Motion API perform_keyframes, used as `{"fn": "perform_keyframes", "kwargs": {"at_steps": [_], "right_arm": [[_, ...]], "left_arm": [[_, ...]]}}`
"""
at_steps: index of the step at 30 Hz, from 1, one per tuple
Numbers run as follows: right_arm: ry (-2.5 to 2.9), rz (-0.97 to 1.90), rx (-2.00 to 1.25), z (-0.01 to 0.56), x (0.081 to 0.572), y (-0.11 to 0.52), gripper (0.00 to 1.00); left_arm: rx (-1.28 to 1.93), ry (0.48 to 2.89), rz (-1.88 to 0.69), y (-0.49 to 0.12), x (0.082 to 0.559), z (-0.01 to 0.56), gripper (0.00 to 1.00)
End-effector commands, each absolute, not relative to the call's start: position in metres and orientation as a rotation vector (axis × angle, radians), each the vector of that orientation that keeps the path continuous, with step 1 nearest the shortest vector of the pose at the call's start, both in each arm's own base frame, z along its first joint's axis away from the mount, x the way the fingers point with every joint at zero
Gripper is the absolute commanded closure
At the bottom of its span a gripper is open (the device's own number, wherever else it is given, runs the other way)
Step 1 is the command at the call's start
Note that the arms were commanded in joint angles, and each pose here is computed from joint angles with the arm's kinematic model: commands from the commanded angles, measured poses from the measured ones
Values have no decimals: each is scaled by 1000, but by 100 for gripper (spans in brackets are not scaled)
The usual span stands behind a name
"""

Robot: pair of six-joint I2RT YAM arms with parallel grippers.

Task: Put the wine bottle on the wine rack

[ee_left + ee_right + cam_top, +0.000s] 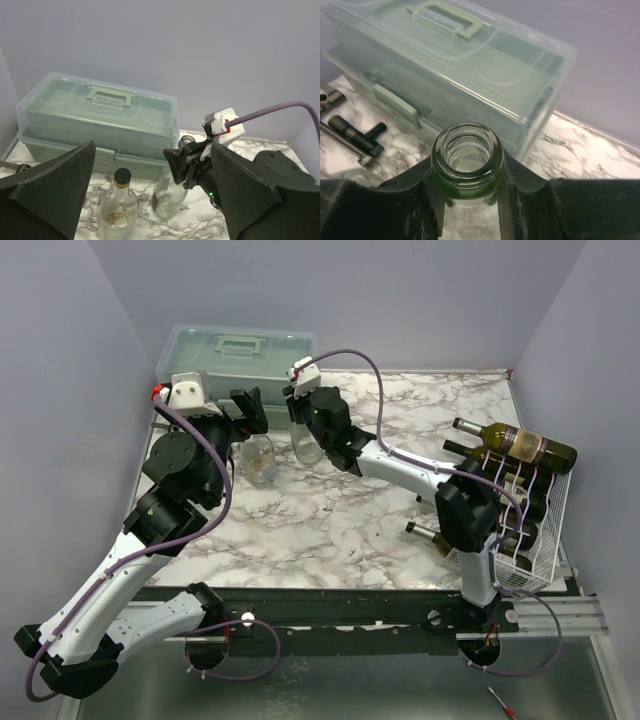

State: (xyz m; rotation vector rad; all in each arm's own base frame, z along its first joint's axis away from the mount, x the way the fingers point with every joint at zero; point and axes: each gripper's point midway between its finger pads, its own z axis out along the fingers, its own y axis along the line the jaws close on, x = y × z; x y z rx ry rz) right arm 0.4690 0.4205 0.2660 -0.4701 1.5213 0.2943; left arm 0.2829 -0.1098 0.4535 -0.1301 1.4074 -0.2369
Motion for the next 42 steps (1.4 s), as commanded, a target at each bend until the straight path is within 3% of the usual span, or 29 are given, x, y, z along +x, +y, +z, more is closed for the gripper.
{"fn": "perform_keyframes", "kwargs": {"at_steps": [1, 15, 26, 32, 42], "right_arm": [[1481, 193, -457, 308, 454, 381, 99], [1563, -84, -432, 378, 410, 286, 99], [1567, -577, -513, 419, 378, 202, 99], [1521, -722, -587, 423, 360, 170, 99], [1629, -946, -684, 383, 352, 98, 99]], "left_arm": [[-133, 1396, -248, -110, 283, 455, 1], [-135, 1398, -258, -111, 283, 454, 1], [-133, 1402, -270, -114, 284, 453, 1], [-130, 1406, -278, -116, 284, 452, 1], [-125, 1407, -280, -118, 283, 452, 1]]}}
